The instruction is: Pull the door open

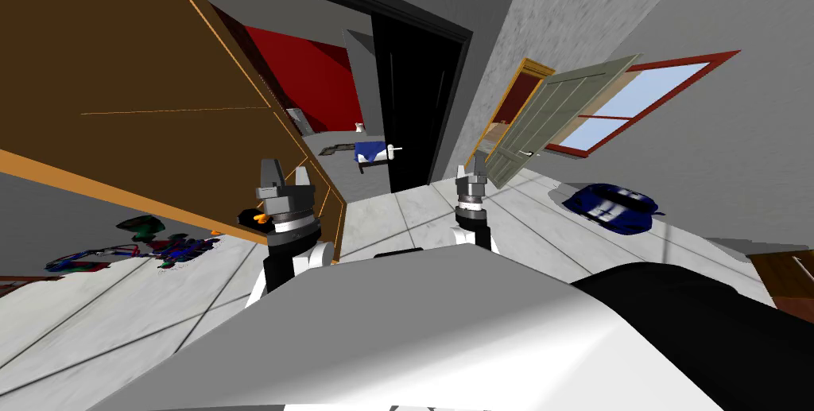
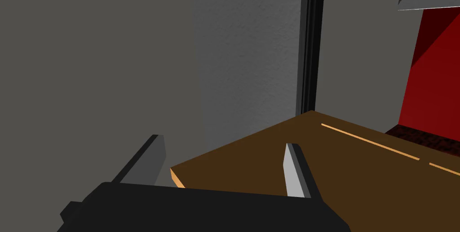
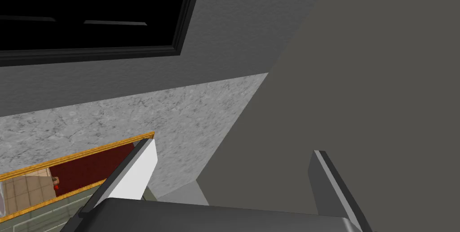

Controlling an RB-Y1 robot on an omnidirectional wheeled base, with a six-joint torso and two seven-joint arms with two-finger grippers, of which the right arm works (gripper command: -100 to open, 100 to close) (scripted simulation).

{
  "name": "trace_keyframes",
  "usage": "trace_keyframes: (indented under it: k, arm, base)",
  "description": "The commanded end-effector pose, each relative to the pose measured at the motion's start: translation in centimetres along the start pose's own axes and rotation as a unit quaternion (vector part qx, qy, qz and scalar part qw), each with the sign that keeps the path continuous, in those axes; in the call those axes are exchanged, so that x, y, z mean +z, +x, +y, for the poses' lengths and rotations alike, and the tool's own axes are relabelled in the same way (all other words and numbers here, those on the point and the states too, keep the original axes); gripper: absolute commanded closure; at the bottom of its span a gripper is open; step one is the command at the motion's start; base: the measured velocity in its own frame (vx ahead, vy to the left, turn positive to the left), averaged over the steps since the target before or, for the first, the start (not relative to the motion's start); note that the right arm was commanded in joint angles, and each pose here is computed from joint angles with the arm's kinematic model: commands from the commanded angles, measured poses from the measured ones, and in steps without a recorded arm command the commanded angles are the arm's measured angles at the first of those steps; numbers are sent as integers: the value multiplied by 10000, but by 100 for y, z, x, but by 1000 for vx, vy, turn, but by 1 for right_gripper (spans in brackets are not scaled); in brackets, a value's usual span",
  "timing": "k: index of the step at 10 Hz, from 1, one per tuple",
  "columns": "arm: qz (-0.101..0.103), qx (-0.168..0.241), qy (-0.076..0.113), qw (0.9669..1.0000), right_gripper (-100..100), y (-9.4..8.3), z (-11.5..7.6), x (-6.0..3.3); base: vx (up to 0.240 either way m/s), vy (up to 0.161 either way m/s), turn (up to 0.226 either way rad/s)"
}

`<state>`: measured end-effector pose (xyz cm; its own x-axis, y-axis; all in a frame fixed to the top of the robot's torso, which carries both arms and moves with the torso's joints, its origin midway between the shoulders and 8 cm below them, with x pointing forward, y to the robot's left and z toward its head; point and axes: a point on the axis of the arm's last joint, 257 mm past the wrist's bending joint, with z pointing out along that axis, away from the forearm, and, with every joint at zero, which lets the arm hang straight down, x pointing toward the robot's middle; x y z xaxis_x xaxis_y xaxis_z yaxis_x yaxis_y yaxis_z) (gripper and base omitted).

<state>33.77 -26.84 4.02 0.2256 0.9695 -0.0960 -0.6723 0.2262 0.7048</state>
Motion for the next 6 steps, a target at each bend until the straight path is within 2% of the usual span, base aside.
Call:
trace_keyframes:
  k: [1, 6]
  arm:
    - [55, 59, 90, 9999, -100, 33, -129, -9]
    - [172, 200, 332, 9991, -100, 108, -465, -36]
  base:
    - [51, 10, 81]
    - [82, -1, 75]
